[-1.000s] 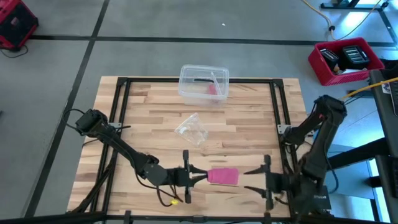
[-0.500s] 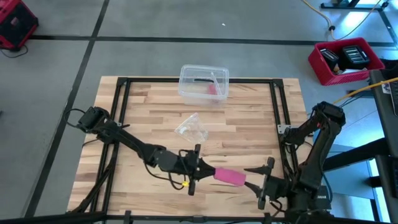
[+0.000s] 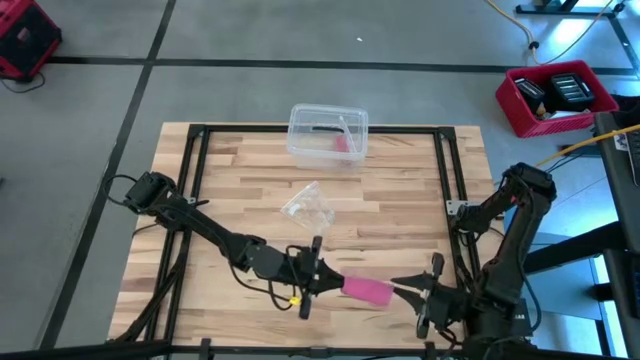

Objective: Roll bandage
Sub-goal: Roll the pink bandage

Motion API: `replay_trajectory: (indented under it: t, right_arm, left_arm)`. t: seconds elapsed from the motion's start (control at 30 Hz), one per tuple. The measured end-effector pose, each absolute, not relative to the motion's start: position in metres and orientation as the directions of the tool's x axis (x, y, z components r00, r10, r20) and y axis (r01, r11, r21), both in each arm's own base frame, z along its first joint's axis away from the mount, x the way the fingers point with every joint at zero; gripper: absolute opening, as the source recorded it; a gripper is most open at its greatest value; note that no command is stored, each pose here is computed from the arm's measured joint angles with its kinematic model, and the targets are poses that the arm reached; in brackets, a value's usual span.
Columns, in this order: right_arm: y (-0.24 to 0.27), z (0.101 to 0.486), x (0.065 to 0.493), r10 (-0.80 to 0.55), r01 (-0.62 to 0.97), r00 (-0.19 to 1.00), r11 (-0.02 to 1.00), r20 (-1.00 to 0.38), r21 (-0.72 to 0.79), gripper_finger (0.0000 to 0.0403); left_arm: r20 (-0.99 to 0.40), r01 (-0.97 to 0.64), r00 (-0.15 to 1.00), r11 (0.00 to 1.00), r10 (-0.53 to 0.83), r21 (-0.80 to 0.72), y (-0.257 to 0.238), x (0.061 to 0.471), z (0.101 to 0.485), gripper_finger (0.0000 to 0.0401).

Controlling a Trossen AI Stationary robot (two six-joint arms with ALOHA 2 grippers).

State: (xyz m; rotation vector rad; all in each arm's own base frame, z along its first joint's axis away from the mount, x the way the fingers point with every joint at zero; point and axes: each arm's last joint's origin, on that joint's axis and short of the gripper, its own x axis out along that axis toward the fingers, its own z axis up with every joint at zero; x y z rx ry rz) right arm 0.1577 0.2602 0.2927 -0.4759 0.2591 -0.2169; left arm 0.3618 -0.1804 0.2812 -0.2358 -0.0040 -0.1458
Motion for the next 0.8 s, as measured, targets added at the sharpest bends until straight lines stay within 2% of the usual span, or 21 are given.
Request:
replay_trajectory:
  t: [0.1,0.17,0.33,0.5,0.6,0.67,0.8]
  right_arm:
    - [0.26,0.293,0.158,-0.266,0.136,0.944,0.852,-0.194,-0.506,0.0029]
    - [0.259,0.293,0.16,-0.272,0.124,0.942,0.824,-0.194,-0.553,0.0008]
    - [0.256,0.296,0.168,-0.314,0.158,0.936,0.78,-0.16,-0.606,0.0021]
    - [0.256,0.302,0.179,-0.318,0.14,0.936,0.732,-0.152,-0.667,0.0005]
    - [0.255,0.302,0.181,-0.325,0.139,0.934,0.715,-0.15,-0.685,0.001]
    - [0.255,0.301,0.18,-0.321,0.137,0.934,0.727,-0.156,-0.673,0.0014]
    - [0.256,0.297,0.179,-0.255,0.086,0.942,0.812,-0.218,-0.577,0.0016]
  left_arm:
    - [0.014,0.168,0.985,0.958,-0.169,-0.233,-0.181,0.362,0.28,0.0021]
    - [0.014,0.183,0.983,0.955,-0.185,-0.235,-0.182,0.362,0.28,0.0021]
    - [0.014,0.21,0.977,0.948,-0.213,-0.238,-0.182,0.362,0.28,0.0021]
    - [0.014,0.229,0.972,0.943,-0.233,-0.242,-0.183,0.361,0.28,0.0021]
    - [0.014,0.273,0.96,0.932,-0.278,-0.24,-0.185,0.361,0.281,0.0021]
    - [0.015,0.293,0.954,0.927,-0.298,-0.232,-0.187,0.36,0.28,0.0021]
    - [0.016,0.309,0.95,0.927,-0.313,-0.212,-0.191,0.358,0.281,0.0021]
